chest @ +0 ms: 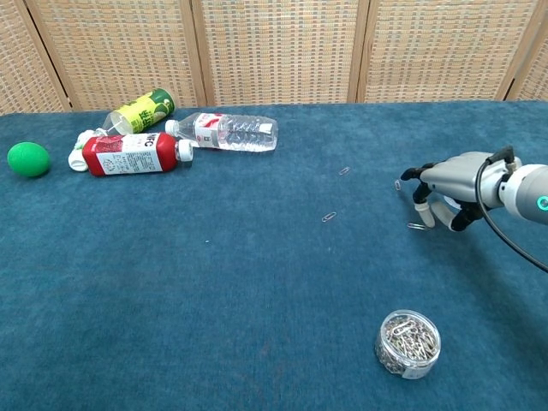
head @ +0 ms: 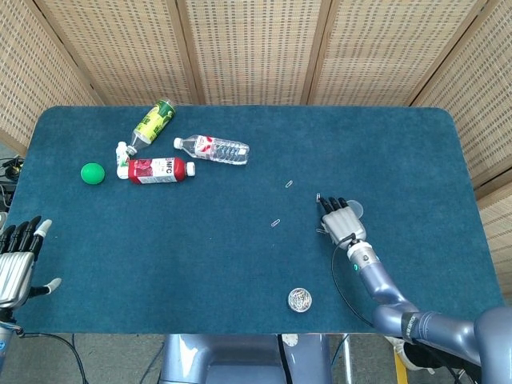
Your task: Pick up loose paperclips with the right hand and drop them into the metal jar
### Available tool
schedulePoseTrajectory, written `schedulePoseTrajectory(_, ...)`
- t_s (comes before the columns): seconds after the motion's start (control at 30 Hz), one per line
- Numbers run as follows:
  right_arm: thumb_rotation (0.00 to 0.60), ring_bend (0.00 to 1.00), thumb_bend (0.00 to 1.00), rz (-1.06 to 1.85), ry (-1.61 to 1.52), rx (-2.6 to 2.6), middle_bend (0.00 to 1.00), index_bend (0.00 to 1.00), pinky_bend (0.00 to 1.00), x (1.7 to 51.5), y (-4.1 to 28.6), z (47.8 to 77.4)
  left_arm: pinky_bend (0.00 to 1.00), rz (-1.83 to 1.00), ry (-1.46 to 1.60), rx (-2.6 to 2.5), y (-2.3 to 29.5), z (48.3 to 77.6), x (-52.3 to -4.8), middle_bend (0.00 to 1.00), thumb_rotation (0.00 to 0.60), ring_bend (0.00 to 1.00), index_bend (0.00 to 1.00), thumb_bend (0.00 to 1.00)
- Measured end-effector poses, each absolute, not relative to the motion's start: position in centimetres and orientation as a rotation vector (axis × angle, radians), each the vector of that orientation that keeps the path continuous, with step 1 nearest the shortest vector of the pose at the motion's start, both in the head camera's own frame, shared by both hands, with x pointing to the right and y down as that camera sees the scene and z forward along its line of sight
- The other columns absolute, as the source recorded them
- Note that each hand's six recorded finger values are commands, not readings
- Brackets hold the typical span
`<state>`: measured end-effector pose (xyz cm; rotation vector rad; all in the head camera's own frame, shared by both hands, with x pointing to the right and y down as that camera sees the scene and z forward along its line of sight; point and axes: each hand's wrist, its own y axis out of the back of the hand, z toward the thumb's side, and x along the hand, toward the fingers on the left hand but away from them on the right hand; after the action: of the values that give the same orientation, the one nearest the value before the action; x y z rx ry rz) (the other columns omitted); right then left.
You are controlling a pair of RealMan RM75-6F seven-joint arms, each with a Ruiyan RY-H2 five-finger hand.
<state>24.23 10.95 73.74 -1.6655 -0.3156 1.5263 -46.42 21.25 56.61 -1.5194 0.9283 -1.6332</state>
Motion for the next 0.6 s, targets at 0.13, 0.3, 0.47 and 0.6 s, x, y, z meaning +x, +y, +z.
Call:
schedulePoseTrajectory(0.13,0.600,0.00,0.30,1.487,-0.435,-1.702,0.00,0.50,0.10,23.8,10.3,72.7,0.00,-1.630,0.929,-1.522,21.3,56.5,-46.4,0.00,0.600,0.00,0.00,0.00)
schedulePoseTrajectory(0.3,0.600,0.00,0.30,1.484,-0.557,-1.773,0.00,0.50,0.10,23.7,9.9,72.3,0.00,-1.630,0.933,-1.524,21.3,56.5,-46.5,0.00,0.600,0.00,0.00,0.00)
schedulePoseTrajectory(0.47,0.600,0.00,0.30,1.517,-0.593,-1.818,0.00,0.50,0.10,23.6,10.2,73.0,0.00,-1.628,0.932,-1.527,21.3,56.5,-46.4,0.00,0.600,0.00,0.00,0.00)
schedulePoseTrajectory(0.6,0.600,0.00,0.30,1.541,-0.618,-1.854,0.00,0.50,0.10,23.4,10.3,73.5,0.00,-1.629,0.934,-1.526,21.2,56.5,-46.5,0.00,0.600,0.00,0.00,0.00)
